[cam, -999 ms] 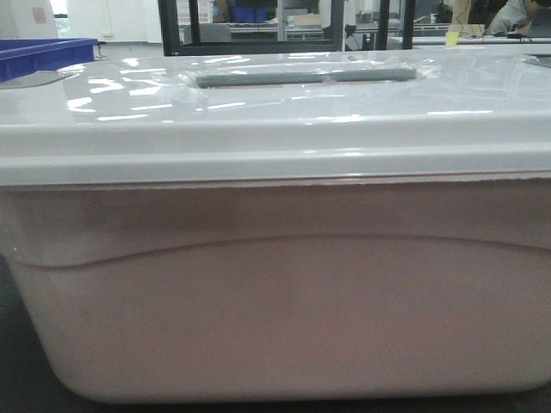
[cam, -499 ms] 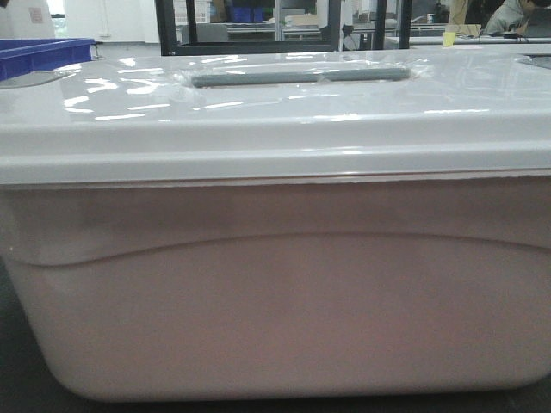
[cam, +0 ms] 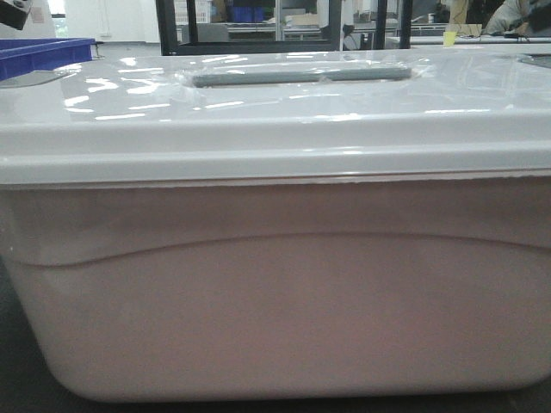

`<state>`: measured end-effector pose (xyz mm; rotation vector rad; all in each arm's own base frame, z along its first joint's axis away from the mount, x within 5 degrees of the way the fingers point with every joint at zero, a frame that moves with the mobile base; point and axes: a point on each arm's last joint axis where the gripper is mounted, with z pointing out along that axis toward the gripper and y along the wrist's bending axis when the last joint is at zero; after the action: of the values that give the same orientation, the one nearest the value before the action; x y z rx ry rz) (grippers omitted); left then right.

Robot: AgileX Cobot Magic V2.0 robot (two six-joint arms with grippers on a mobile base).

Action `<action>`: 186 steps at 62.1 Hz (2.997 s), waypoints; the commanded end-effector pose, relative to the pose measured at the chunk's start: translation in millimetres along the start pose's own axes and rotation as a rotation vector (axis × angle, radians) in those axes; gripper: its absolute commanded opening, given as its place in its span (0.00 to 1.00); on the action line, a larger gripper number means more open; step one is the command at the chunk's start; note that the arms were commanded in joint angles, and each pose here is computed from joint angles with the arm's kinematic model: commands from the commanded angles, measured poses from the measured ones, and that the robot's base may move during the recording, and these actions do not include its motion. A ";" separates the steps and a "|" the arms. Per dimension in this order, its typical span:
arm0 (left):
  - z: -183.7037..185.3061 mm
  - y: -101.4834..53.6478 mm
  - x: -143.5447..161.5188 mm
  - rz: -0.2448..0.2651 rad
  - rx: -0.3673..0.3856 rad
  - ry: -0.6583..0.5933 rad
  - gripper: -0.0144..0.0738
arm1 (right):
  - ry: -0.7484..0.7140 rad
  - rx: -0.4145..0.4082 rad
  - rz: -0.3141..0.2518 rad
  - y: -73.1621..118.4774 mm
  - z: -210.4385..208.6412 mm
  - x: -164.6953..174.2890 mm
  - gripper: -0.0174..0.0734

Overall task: Grab white bin and place on right shelf
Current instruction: 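Close both grippers on the bin's lid rims at each end, then lift the pink bin off the table with both grippers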

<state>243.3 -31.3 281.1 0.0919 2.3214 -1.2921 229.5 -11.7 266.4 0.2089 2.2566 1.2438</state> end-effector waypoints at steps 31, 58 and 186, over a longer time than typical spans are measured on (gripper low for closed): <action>14.1 -25.5 3.0 0.014 0.191 0.076 0.69 | -0.096 -0.249 0.041 12.9 4.5 11.7 0.88; 19.0 -25.4 -0.9 -0.044 0.247 0.027 0.69 | -0.069 -0.269 0.019 20.9 15.2 15.3 0.88; 7.8 -151.9 -42.5 0.171 0.621 -0.105 0.02 | -0.273 -0.655 -0.185 144.9 -35.5 1.7 0.26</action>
<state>278.9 -88.8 378.8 0.0456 1.8294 -1.5906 227.2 9.0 345.4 0.3562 1.6906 1.2778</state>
